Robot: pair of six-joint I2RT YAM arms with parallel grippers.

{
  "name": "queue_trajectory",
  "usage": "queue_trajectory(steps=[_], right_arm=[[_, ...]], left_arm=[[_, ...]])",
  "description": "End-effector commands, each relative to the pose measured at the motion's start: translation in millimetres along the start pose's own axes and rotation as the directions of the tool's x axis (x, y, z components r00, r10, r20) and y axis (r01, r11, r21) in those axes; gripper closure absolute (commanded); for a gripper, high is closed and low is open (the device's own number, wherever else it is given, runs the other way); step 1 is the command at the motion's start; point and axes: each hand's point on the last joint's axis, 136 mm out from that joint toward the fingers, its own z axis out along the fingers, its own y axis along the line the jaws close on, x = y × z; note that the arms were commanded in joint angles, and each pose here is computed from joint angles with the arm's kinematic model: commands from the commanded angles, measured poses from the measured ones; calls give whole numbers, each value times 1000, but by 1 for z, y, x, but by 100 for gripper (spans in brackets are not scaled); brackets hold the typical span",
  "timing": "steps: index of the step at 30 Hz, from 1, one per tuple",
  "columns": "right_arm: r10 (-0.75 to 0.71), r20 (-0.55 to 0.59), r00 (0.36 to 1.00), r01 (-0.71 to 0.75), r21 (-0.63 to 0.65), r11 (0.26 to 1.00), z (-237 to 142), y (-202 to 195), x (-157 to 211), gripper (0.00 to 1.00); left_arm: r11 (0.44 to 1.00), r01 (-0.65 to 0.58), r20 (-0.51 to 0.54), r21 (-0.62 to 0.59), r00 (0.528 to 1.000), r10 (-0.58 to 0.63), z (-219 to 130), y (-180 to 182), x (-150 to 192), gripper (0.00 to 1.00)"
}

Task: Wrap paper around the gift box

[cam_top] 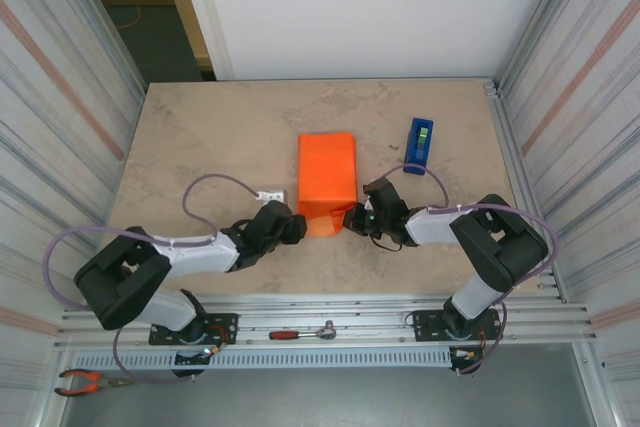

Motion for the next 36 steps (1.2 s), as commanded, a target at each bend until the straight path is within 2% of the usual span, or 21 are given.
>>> queue_trajectory(steps=[1,8,10,12,19,20,22,23,26,29,32,36], right_arm=[[6,11,1000,-6,5,1000,0,-2,-1,100],[2,14,1000,-1,-22,1000,-4,6,-1,100],[-1,19,1000,1,-29,1000,-6,9,-2,100],[-2,25,1000,3,-37,999,-9,12,-4,100],[-12,30,999,13,-47,999,-9,20,-5,100],[-11,26,1000,12,-44,999,-7,19,-5,100],[-7,15,1000,8,-38,999,-2,16,-2,100],[-3,11,1000,3,-38,999,1,14,-2,100],[6,4,1000,-6,-29,1000,6,9,2,100],[19,10,1000,-19,-15,1000,6,3,5,100],[30,20,999,-30,11,999,4,-5,7,100],[38,25,999,-39,48,998,2,-12,11,100]], left_arm=[[1000,10,64,-10,998,-9,3,-9,-17,56],[999,-29,46,-43,998,31,10,-17,-10,91],[998,-38,43,-53,998,40,11,-18,-9,97],[997,-44,41,-57,998,46,12,-19,-7,100],[996,-54,37,-71,998,57,12,-18,-6,99],[996,-56,37,-74,998,58,12,-17,-6,94],[995,-54,41,-84,997,58,11,-16,-7,72],[995,-53,46,-87,997,57,11,-16,-8,65],[993,-65,55,-95,996,71,10,-16,-12,55],[992,-77,58,-102,995,84,11,-18,-15,54],[990,-79,57,-113,995,86,14,-17,-14,56],[989,-72,65,-128,995,81,17,-16,-14,67]])
